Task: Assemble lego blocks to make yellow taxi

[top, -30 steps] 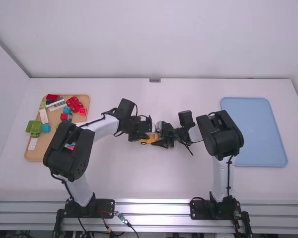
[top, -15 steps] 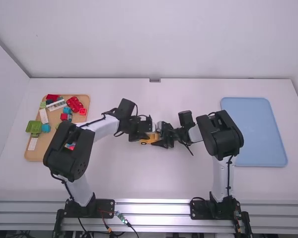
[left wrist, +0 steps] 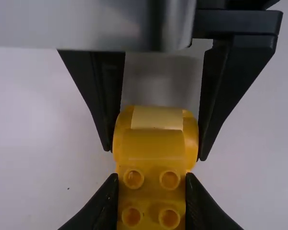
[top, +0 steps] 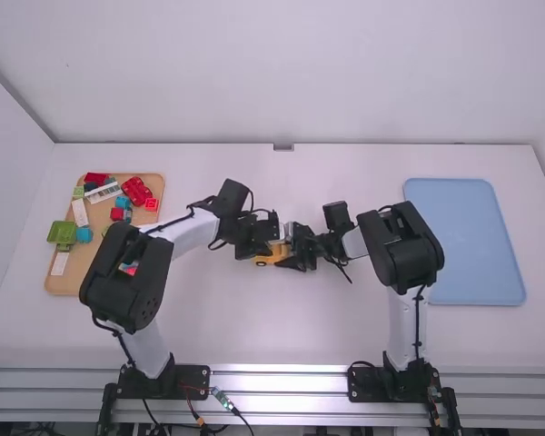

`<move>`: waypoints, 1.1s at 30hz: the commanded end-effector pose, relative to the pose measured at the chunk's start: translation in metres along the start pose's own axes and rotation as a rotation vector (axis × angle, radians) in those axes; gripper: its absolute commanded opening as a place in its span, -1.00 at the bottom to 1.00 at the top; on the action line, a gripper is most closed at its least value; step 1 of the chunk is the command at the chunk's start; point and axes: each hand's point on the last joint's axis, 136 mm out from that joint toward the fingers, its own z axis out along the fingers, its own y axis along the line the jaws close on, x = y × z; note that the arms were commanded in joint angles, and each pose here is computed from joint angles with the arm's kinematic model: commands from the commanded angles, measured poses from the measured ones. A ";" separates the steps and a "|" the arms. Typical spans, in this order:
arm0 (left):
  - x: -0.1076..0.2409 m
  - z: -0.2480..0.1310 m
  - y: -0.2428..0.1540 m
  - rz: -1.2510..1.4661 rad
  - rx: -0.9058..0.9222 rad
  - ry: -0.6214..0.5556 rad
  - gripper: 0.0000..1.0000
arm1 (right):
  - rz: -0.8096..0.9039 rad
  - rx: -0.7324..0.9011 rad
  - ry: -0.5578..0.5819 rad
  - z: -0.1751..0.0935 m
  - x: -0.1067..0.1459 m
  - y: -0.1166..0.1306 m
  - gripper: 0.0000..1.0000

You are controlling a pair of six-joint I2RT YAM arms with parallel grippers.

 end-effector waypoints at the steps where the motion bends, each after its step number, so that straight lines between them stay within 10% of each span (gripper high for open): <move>1: 0.003 0.014 -0.029 0.030 0.091 0.020 -0.97 | 0.020 -0.002 0.014 0.006 0.001 -0.005 0.10; 33: 0.018 0.021 -0.031 0.014 0.050 0.069 -0.97 | 0.002 -0.001 0.010 0.005 0.000 -0.006 0.08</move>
